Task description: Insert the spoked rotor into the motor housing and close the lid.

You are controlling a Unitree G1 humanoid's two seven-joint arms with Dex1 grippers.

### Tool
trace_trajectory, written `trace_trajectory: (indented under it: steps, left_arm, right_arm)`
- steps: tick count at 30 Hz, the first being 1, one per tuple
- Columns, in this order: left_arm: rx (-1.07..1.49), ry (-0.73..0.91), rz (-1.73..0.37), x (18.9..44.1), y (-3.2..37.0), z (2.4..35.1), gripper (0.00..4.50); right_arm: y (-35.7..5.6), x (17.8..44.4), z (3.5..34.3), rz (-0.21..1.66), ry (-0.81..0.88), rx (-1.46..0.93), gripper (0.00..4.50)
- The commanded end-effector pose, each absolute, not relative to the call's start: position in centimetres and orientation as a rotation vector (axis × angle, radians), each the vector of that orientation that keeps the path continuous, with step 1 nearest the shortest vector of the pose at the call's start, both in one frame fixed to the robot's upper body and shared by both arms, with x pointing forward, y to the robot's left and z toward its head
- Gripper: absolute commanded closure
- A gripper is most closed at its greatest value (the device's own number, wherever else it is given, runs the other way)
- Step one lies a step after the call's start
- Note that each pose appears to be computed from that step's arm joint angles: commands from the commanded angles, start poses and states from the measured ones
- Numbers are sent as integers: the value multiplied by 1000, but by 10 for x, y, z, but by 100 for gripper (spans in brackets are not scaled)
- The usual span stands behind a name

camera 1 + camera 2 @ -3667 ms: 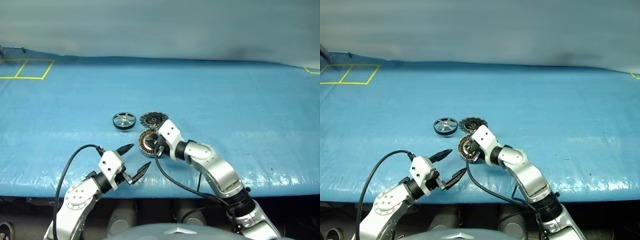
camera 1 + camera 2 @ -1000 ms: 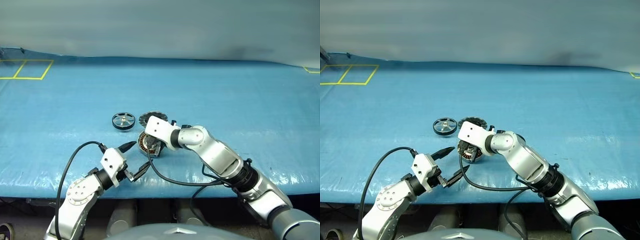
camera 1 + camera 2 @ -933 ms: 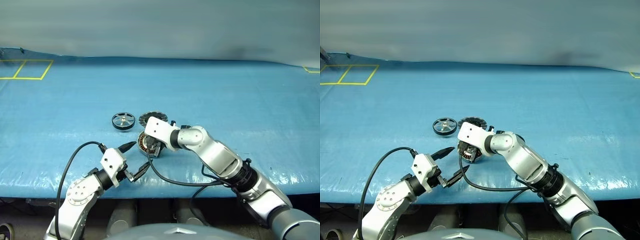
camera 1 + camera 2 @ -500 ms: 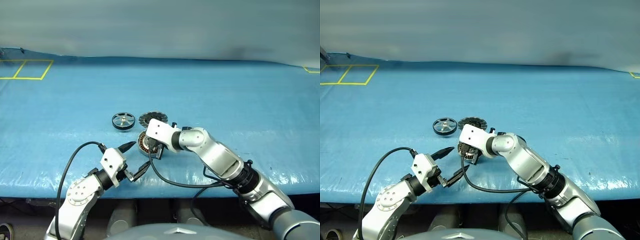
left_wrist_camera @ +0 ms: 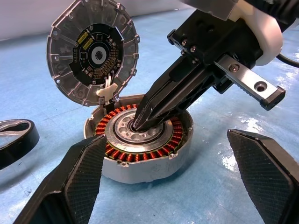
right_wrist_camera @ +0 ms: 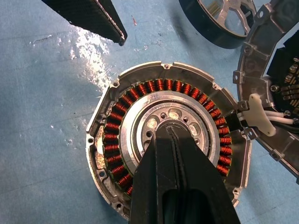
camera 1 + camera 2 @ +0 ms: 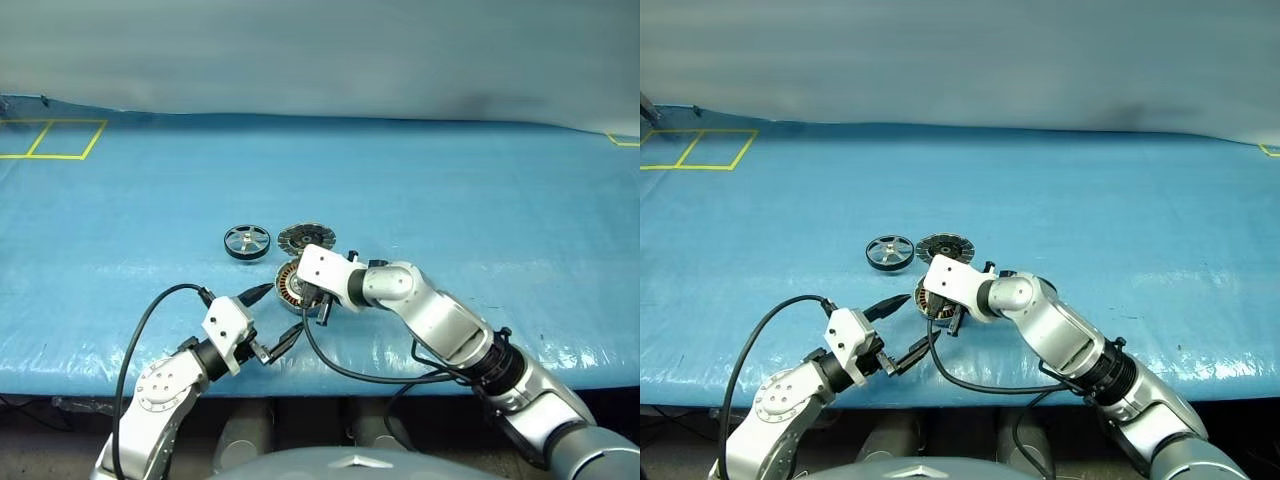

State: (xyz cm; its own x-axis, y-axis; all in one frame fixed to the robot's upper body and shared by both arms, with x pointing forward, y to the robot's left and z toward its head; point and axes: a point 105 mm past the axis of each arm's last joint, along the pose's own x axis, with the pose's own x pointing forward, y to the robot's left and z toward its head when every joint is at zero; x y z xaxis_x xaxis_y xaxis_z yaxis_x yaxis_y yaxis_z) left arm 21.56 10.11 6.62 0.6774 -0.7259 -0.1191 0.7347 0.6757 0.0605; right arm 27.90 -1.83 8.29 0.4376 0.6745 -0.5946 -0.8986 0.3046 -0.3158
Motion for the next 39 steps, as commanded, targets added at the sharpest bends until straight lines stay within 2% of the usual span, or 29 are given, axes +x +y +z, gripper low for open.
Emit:
trace_trajectory:
  steps: [1,12,31,39]
  left_arm:
    - [104,58,-833,215,98,71,0]
    - [103,62,-838,214,98,70,0]
    - [104,63,-838,214,97,70,0]
    - [100,63,-835,213,97,71,0]
  right_arm:
    - [-20,278,86,1069,373,-660,449]
    - [-32,281,71,1000,438,-570,449]
    - [-29,272,49,1029,576,-518,449]
    - [-22,260,71,1110,501,-418,449]
